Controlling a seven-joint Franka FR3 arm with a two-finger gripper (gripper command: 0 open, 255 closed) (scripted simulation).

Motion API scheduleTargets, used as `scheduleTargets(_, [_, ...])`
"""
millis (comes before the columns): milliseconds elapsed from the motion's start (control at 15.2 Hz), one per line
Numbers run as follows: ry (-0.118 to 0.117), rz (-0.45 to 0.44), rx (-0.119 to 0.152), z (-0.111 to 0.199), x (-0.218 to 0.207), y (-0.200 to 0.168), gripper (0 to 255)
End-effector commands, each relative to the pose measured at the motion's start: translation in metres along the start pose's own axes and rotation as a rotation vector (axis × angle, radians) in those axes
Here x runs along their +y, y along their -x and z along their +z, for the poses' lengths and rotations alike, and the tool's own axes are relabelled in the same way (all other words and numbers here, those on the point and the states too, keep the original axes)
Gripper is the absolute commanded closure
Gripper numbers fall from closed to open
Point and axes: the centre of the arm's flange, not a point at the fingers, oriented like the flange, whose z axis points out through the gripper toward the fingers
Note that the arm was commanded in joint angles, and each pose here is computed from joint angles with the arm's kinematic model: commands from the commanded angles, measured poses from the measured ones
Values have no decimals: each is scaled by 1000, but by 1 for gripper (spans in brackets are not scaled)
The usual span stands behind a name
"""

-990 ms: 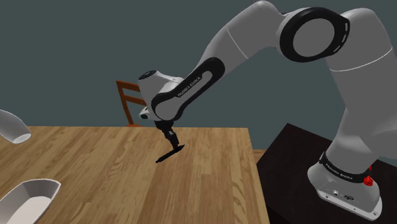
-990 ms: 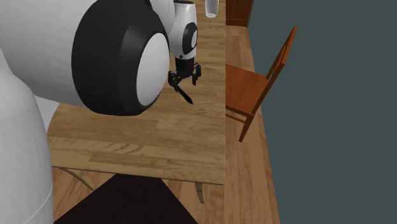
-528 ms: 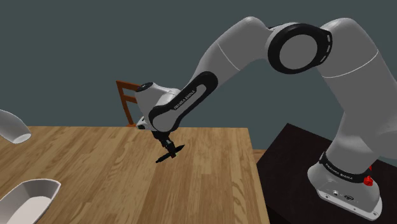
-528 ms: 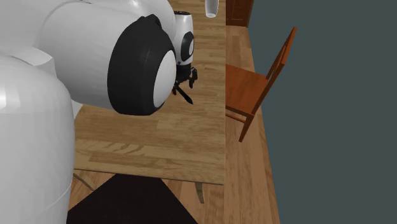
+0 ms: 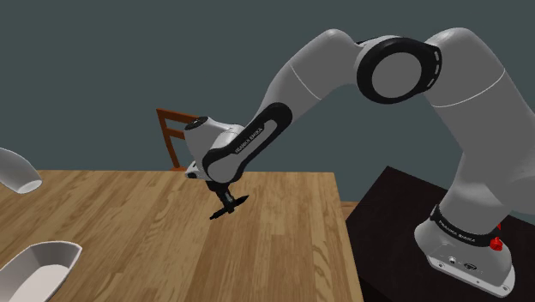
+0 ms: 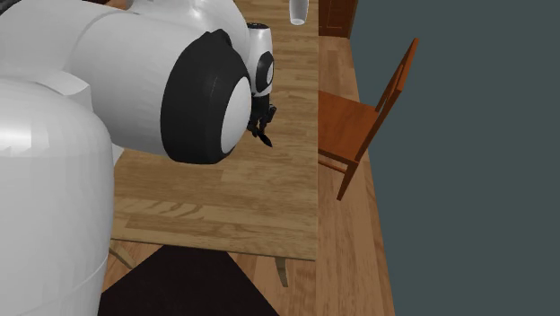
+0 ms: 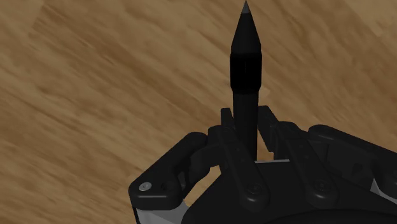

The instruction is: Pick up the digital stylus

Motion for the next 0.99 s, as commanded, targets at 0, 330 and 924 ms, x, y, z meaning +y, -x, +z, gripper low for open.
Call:
scheduleTargets(0, [-2, -1, -1, 1, -1, 0, 255])
scheduleTargets(330, [-2, -1, -1, 1, 0, 0, 255])
scheduleTargets(924, [-2, -1, -1, -46, -4, 2, 255])
